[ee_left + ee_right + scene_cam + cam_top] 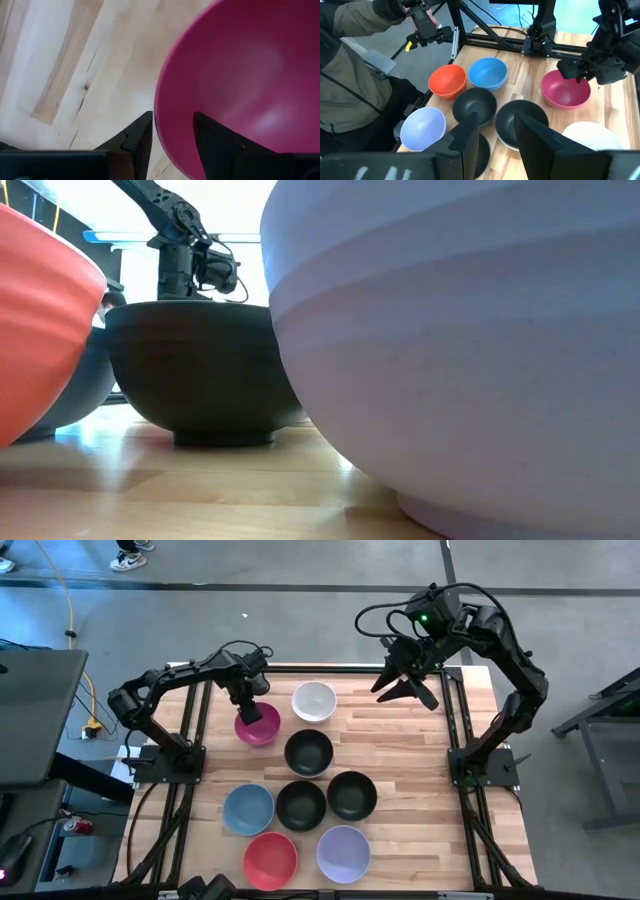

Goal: Nest bowls inside each other
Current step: Stack the pink bowl on top of the black bowl

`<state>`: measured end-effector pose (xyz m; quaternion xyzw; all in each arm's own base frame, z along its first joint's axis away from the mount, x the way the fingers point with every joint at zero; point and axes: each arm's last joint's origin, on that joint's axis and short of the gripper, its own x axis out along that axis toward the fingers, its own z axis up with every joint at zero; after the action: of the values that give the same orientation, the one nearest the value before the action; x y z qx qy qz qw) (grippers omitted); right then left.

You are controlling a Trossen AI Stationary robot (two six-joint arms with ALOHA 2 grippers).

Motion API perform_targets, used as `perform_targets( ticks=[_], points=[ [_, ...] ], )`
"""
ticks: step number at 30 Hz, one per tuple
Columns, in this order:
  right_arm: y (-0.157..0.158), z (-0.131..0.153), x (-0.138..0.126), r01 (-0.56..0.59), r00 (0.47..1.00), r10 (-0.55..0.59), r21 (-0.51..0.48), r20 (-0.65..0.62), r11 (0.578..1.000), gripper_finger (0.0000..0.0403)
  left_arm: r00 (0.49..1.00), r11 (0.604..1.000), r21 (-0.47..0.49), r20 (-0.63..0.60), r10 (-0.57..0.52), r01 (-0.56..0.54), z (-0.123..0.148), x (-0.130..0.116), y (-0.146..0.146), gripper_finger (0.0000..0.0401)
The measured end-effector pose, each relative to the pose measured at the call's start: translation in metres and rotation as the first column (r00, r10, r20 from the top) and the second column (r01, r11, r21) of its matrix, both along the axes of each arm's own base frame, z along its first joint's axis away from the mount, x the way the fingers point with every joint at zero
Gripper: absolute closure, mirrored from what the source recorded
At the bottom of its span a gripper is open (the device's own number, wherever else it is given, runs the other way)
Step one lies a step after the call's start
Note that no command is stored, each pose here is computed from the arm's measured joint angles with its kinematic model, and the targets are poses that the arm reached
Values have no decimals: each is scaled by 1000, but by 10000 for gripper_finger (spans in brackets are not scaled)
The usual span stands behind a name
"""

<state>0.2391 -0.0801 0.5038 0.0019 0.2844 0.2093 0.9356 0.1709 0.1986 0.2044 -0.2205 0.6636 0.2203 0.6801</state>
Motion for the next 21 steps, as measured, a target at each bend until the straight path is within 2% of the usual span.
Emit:
perform_targets(
  ticks=[11,14,21],
  points=[
    [-1,1,1,0,1000,0,-8,17,1000,284,1000,1000,18,18,7,-7,0,-2,5,276],
    [-1,1,1,0,1000,0,-8,17,1000,284,1000,1000,18,19,14,-14,0,-3,6,303],
    [-1,1,2,2,1000,-2,-9,15,1000,284,999,999,20,20,25,-25,0,-5,8,391]
  ],
)
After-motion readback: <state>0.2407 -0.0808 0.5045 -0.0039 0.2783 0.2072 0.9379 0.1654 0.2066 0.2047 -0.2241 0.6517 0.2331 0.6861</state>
